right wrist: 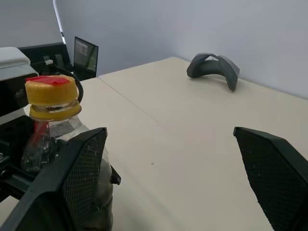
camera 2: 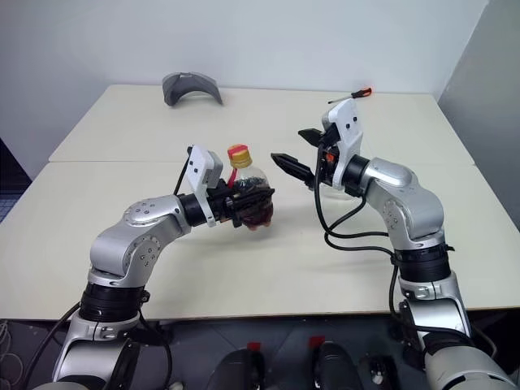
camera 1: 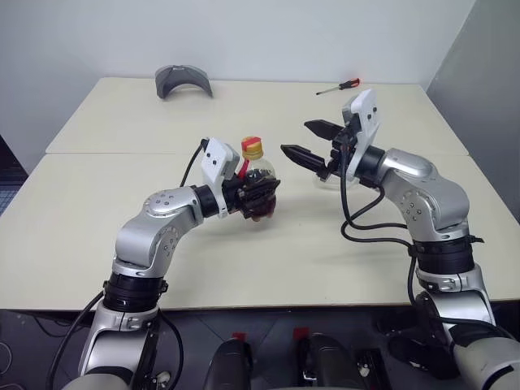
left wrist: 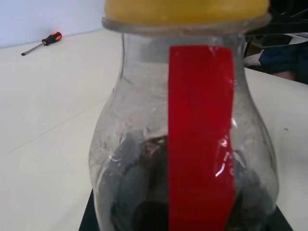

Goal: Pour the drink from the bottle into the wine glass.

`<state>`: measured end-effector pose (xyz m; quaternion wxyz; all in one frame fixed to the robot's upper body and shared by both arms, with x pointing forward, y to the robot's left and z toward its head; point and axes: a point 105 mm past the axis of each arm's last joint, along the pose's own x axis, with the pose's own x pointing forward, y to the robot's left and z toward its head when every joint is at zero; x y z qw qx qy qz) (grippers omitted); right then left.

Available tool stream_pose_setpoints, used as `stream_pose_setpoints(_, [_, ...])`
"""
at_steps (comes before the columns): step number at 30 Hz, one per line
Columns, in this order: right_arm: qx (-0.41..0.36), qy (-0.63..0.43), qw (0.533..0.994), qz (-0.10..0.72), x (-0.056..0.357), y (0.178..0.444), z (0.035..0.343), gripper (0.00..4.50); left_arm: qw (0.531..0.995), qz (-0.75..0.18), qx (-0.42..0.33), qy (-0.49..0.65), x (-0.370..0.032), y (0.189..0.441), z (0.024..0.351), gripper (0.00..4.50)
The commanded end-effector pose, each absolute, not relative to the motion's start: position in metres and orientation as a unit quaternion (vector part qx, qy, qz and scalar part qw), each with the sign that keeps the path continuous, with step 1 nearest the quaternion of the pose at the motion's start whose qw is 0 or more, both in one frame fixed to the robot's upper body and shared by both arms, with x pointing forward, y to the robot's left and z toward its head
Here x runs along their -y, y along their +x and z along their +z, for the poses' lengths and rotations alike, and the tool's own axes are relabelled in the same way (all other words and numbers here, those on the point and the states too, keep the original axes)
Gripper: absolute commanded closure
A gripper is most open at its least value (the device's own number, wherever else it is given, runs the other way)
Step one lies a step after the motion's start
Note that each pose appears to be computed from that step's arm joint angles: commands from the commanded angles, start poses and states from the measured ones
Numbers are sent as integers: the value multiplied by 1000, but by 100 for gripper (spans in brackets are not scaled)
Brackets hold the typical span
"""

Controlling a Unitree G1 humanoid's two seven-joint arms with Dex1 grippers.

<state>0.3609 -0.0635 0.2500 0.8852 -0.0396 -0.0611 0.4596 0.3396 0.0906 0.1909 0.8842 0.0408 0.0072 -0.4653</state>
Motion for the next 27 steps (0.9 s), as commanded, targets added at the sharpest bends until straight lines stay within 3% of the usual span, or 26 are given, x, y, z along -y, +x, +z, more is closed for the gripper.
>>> stream_pose_setpoints(1, [81, -37, 875, 476, 64, 350, 260, 0, 878, -476, 33, 51, -87, 334, 211, 316])
stream_pose_setpoints(8, [74, -10, 842, 534, 47, 329, 259, 0, 878, -475, 32, 53, -88, 334, 211, 316])
stream_pose_setpoints(27, [91, 8, 843, 530, 23, 336, 267, 0, 877, -477, 30, 52, -87, 332, 208, 316])
